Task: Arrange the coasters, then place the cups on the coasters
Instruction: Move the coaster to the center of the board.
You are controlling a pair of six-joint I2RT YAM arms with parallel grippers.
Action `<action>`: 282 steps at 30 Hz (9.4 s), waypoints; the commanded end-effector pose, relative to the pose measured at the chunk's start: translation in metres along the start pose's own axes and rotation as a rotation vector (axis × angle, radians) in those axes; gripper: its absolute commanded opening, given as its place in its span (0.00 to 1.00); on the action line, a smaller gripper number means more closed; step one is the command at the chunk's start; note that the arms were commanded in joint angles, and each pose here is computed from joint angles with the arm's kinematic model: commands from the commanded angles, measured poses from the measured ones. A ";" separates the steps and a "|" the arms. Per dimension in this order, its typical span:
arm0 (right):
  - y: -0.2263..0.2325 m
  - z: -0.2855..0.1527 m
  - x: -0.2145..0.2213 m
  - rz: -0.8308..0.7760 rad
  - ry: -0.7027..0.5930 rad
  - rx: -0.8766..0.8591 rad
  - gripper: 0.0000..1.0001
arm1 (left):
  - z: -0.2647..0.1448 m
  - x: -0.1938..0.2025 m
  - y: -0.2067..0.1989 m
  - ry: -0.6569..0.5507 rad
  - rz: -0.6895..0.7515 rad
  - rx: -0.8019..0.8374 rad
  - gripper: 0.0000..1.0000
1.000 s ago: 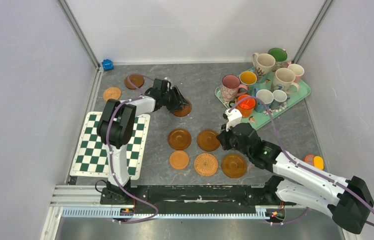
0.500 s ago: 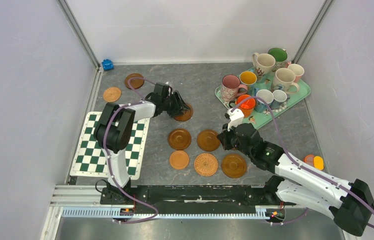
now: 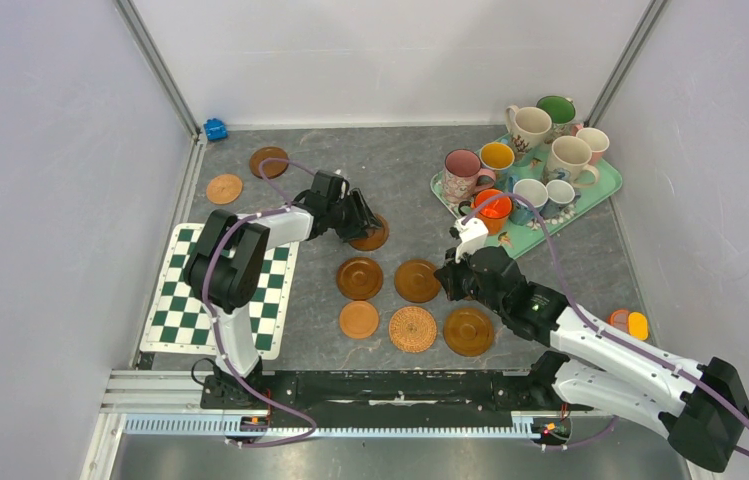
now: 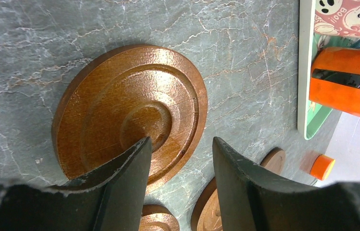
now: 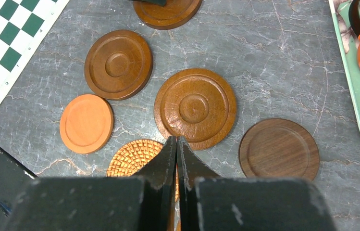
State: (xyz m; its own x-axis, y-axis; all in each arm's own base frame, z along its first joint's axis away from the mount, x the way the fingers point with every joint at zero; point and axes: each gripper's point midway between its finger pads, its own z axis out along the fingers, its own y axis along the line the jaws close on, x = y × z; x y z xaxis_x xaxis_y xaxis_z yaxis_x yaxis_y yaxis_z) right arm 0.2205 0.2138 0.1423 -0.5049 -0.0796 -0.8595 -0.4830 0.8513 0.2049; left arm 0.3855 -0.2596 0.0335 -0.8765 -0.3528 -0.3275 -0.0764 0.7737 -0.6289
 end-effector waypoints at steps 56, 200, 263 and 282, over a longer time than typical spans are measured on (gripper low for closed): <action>0.007 0.047 -0.010 -0.059 0.120 0.064 0.00 | -0.048 -0.340 0.168 -0.714 -0.276 -0.157 0.02; 0.023 0.038 -0.041 -0.013 -0.006 -0.015 0.00 | -0.140 -0.269 0.311 -0.488 -0.596 -0.452 0.33; 0.012 0.023 -0.038 -0.038 -0.030 0.001 0.00 | 0.138 -0.145 0.019 -0.008 -0.355 0.009 0.36; 0.011 0.019 -0.031 -0.026 -0.023 -0.004 0.00 | 0.062 -0.211 -0.087 -0.153 -0.185 0.280 0.42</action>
State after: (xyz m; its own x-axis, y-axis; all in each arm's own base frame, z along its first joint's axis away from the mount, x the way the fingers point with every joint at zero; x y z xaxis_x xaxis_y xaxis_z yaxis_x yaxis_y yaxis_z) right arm 0.2438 0.2380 0.1582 -0.4913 -0.1065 -0.8645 -0.5042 0.8441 0.1826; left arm 0.6083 -0.2667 0.0426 -0.7653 -0.6108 -0.2030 -0.2254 0.5498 -0.8043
